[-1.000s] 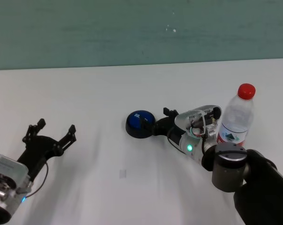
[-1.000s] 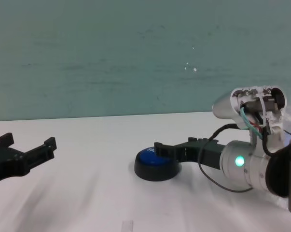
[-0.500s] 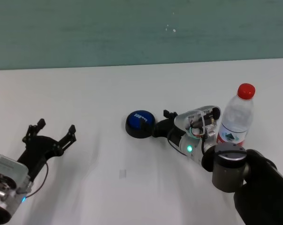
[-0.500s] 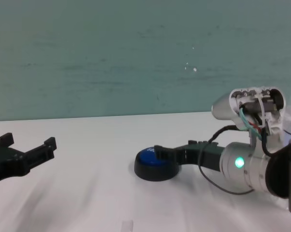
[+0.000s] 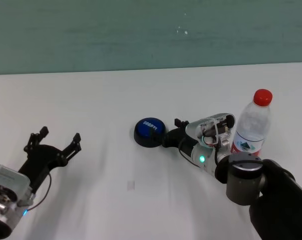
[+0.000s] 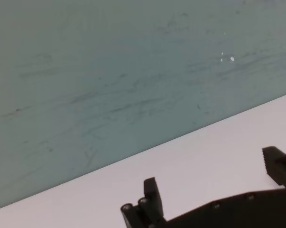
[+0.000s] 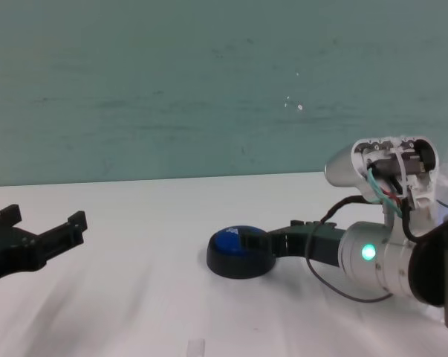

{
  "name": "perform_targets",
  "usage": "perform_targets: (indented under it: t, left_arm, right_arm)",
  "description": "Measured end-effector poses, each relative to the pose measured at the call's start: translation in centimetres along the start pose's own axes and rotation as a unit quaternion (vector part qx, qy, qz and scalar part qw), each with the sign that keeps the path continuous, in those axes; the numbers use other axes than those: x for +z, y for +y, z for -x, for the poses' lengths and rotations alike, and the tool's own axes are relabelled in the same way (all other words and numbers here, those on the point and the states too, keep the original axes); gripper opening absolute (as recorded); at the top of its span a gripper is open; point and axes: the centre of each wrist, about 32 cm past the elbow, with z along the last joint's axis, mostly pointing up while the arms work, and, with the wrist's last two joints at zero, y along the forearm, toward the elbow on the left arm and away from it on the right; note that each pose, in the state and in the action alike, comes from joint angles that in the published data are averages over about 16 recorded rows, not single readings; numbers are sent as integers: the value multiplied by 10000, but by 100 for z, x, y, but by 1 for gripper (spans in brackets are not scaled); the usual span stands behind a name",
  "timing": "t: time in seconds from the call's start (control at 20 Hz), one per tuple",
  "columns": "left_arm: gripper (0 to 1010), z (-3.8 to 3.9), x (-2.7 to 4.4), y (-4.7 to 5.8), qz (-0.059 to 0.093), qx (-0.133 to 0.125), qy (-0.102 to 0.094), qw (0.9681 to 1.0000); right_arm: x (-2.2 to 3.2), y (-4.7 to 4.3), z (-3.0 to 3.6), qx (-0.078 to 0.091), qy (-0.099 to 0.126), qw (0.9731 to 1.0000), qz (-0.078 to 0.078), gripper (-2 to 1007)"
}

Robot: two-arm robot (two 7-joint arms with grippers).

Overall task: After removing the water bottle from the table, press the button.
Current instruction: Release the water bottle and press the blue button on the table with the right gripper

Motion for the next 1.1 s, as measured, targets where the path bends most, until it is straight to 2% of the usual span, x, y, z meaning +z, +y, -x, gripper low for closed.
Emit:
perform_targets:
  t: [0.65,1.1]
  left_arm:
    - [1003,0,0,0,0,0,0,10000]
    - [1003,0,0,0,0,0,0,10000]
  right_arm:
    - [5,13,-11,0,15,10000,96,1003]
    - [39,50,-41,-4,-7,10000,25,1003]
